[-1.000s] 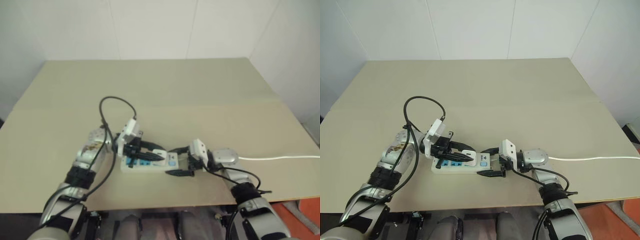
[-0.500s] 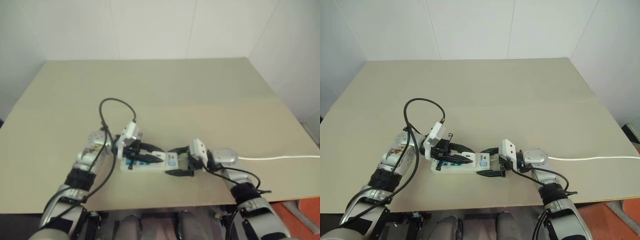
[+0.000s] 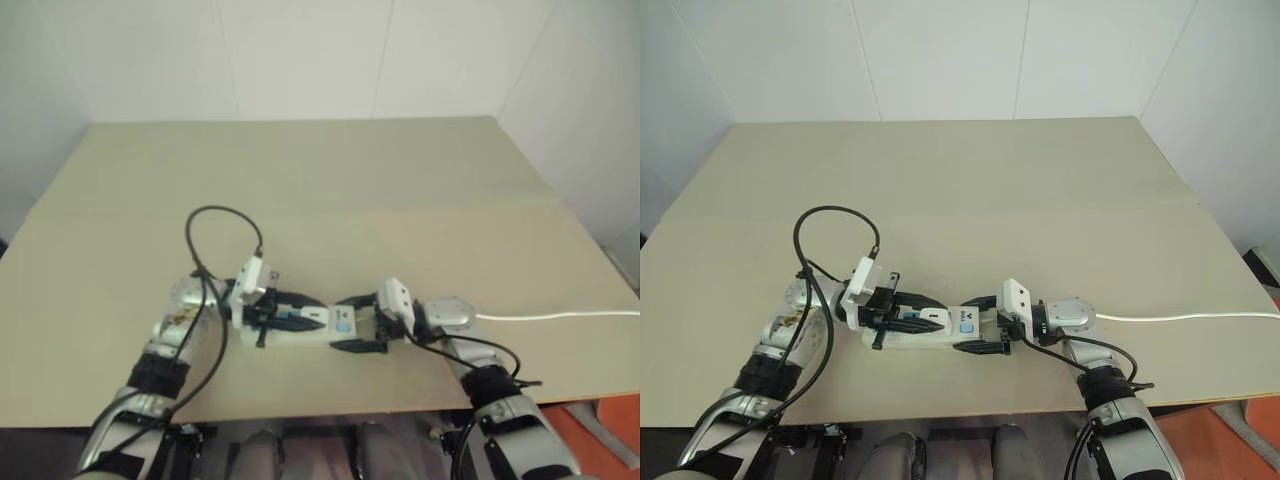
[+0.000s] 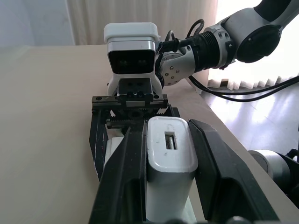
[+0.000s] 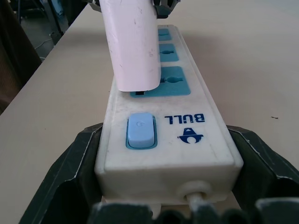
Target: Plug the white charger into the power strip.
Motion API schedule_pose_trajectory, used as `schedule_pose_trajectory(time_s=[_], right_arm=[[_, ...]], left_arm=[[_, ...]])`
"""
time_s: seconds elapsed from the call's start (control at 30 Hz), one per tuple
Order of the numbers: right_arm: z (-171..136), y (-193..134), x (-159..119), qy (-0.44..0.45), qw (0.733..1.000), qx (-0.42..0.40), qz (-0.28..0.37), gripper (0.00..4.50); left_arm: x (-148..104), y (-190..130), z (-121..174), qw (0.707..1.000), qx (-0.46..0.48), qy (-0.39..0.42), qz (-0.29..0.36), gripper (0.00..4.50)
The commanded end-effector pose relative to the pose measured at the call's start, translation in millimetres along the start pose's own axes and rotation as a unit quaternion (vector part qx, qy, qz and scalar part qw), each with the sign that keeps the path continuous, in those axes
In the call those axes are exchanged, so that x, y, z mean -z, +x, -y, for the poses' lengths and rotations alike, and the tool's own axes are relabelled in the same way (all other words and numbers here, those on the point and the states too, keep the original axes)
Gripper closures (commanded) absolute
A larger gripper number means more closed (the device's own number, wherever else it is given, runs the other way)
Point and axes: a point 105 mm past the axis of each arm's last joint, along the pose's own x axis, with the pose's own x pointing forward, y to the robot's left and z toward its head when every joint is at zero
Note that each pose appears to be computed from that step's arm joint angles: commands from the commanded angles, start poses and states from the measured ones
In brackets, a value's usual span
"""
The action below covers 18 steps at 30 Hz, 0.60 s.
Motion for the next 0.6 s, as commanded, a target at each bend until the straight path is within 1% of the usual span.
schedule_pose_trajectory(time_s=[0.03, 0.27, 0.6], right_arm=[[-7.9, 4.5, 8.1, 0.022, 1.000, -0.013, -0.006, 1.09], [-7.4, 4.5, 7.9, 0.021, 1.000, -0.016, -0.007, 1.09], [-7.6, 4.7, 7.0, 0.020, 1.000, -0.020, -0.007, 1.09]], left_arm=[[29.3, -8.5, 5.3, 0.997, -0.028, -0.042, -0.055, 3.45], [39.5, -13.5, 7.1, 0.995, -0.038, -0.053, -0.075, 3.45], [48.0, -18.1, 10.5, 0.993, -0.019, -0.067, -0.095, 3.45]])
